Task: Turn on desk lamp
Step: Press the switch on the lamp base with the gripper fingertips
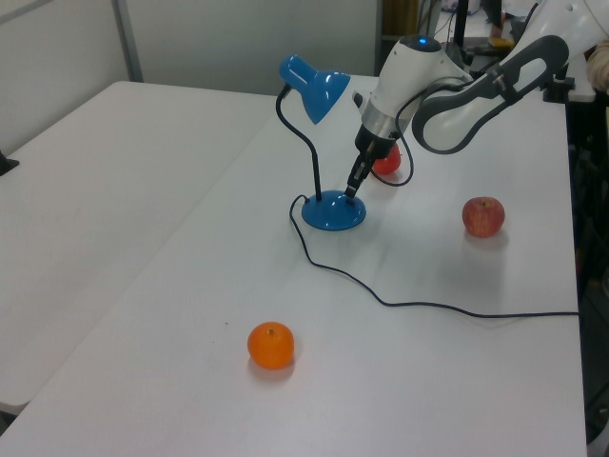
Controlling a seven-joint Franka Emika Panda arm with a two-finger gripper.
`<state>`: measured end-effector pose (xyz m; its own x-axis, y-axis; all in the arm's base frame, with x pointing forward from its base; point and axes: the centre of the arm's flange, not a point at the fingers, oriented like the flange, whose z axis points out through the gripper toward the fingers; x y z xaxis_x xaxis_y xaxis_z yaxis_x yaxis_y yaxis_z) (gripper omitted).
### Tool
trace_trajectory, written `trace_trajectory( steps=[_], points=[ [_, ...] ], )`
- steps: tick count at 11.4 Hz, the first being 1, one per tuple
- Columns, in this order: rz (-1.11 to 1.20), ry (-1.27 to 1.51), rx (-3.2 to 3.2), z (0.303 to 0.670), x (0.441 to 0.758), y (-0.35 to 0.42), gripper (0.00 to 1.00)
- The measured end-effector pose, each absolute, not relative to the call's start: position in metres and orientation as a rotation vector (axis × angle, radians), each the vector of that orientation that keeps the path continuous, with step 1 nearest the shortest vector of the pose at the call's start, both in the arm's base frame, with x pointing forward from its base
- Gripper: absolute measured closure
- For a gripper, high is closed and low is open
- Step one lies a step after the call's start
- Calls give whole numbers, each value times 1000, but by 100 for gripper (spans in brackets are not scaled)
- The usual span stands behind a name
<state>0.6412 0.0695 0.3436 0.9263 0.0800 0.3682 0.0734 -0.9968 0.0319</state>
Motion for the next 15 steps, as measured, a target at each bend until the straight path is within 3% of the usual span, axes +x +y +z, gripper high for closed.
trace_trajectory(
  steps=[15],
  points=[
    [620,157,3039,333,649,67,99]
  ],
)
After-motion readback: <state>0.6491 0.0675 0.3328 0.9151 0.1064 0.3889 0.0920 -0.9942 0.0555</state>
